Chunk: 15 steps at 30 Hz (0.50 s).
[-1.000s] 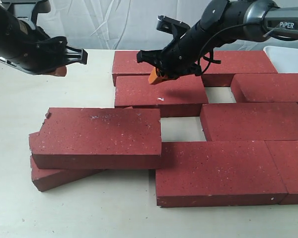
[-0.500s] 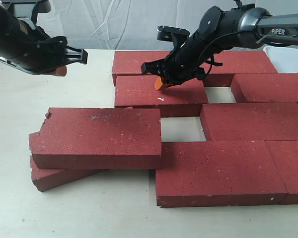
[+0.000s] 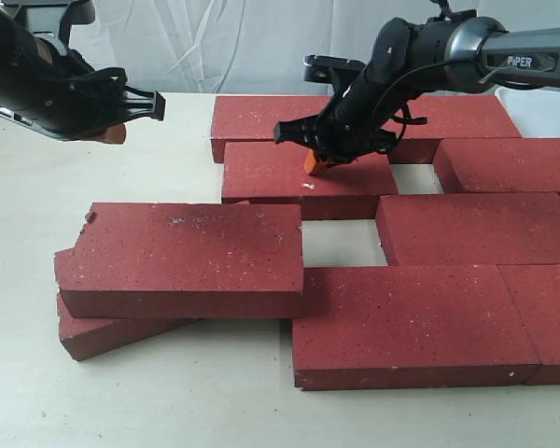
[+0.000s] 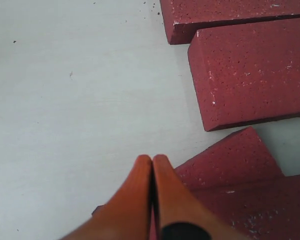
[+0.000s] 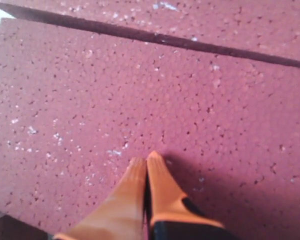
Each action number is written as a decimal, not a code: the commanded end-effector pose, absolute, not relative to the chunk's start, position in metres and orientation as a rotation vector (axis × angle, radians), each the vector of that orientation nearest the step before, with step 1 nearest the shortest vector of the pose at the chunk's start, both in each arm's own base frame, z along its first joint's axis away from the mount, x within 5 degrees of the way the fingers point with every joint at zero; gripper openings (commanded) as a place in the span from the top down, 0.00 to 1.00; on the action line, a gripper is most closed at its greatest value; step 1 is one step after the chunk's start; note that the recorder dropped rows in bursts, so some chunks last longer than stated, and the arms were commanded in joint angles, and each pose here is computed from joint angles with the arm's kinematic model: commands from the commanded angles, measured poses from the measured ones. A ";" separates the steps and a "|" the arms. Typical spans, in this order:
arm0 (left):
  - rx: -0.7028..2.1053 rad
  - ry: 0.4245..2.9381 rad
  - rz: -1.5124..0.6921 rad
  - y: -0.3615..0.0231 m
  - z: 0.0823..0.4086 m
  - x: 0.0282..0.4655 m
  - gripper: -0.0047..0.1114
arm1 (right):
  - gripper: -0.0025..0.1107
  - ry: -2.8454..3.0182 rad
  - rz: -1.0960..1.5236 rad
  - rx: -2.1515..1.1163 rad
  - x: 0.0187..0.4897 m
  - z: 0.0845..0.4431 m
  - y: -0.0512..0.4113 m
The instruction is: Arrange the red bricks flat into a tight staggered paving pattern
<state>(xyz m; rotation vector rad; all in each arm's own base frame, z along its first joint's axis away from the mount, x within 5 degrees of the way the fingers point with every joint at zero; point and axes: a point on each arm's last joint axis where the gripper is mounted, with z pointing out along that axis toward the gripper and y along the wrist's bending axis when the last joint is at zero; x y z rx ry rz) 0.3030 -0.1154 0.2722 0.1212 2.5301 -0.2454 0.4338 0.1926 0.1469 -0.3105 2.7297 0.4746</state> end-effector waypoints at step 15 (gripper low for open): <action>0.113 2.517 -0.264 -0.117 0.275 0.301 0.96 | 0.99 2.768 0.321 -0.277 0.437 0.145 0.175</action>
